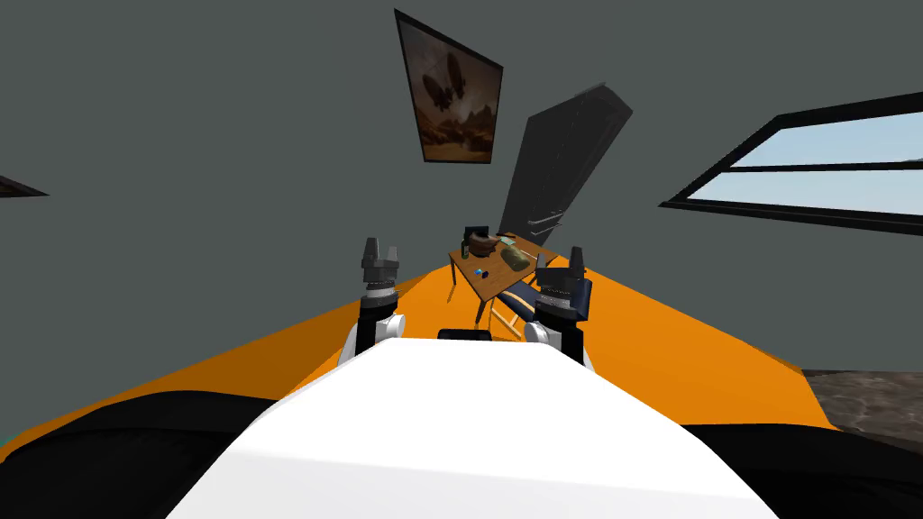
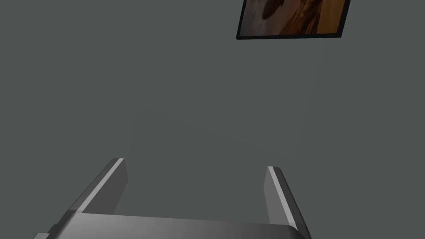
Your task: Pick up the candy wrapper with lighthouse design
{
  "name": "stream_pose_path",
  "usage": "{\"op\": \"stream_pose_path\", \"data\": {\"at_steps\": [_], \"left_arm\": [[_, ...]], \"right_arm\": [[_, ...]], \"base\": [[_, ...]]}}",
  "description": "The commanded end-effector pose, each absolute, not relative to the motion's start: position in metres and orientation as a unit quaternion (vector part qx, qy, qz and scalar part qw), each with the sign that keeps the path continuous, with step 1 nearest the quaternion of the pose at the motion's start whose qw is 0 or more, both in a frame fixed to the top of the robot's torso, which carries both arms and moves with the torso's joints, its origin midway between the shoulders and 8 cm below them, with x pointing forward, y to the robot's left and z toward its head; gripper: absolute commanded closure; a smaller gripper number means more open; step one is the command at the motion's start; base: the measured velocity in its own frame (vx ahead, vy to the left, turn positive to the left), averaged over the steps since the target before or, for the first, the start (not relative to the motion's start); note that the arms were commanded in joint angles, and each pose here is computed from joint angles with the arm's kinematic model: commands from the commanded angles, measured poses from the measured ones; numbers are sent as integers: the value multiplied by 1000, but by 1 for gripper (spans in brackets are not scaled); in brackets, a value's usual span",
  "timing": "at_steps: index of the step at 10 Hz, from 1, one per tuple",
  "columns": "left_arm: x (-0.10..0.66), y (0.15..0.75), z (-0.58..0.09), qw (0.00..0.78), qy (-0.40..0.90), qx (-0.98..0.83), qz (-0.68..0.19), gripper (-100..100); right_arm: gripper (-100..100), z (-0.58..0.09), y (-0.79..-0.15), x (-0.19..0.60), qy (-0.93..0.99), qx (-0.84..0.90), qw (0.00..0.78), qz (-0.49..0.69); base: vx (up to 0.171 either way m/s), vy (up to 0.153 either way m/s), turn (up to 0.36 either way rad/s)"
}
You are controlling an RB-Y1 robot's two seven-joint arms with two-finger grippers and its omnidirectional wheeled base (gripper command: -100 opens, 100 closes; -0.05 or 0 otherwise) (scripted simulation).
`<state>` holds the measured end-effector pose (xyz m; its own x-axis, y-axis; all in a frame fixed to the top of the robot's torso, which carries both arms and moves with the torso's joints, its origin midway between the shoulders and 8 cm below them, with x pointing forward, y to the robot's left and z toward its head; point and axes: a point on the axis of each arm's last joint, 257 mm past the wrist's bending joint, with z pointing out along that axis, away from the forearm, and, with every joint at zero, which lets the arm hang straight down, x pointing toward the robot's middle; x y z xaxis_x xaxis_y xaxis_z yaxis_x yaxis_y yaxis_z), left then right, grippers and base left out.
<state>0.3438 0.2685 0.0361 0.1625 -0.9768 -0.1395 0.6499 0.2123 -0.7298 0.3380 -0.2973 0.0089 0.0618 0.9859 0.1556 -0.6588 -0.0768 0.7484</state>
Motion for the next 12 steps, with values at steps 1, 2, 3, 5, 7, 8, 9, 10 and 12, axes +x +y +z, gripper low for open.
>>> {"op": "stream_pose_path", "data": {"at_steps": [1,2,3,5,7,8,9,10,12], "left_arm": [[344,269,36,715,308,-265,-569,0],[344,268,36,715,308,-265,-569,0],[344,268,36,715,308,-265,-569,0],[344,268,36,715,308,-265,-569,0],[344,268,36,715,308,-265,-569,0],[344,268,36,715,308,-265,-569,0],[344,268,36,715,308,-265,-569,0],[344,268,36,715,308,-265,-569,0],[344,268,36,715,308,-265,-569,0]], "right_arm": [[-100,-4,-291,343,265,351,635,635],[-100,-12,-288,346,282,351,633,629],[-100,-22,-285,349,302,353,631,621],[-100,-47,-280,354,347,359,624,601],[-100,-79,-275,358,396,366,615,575],[-100,-98,-273,359,422,371,609,560],[-100,-117,-272,359,449,375,602,543],[-100,-138,-272,358,476,379,595,525],[-100,-182,-273,352,531,387,577,485]], "base": [[-13,2,124],[-25,1,153],[-29,1,141],[-26,2,163],[-30,-2,224],[-35,-8,195],[-26,-6,240],[-24,-13,286],[-22,-17,327]]}}
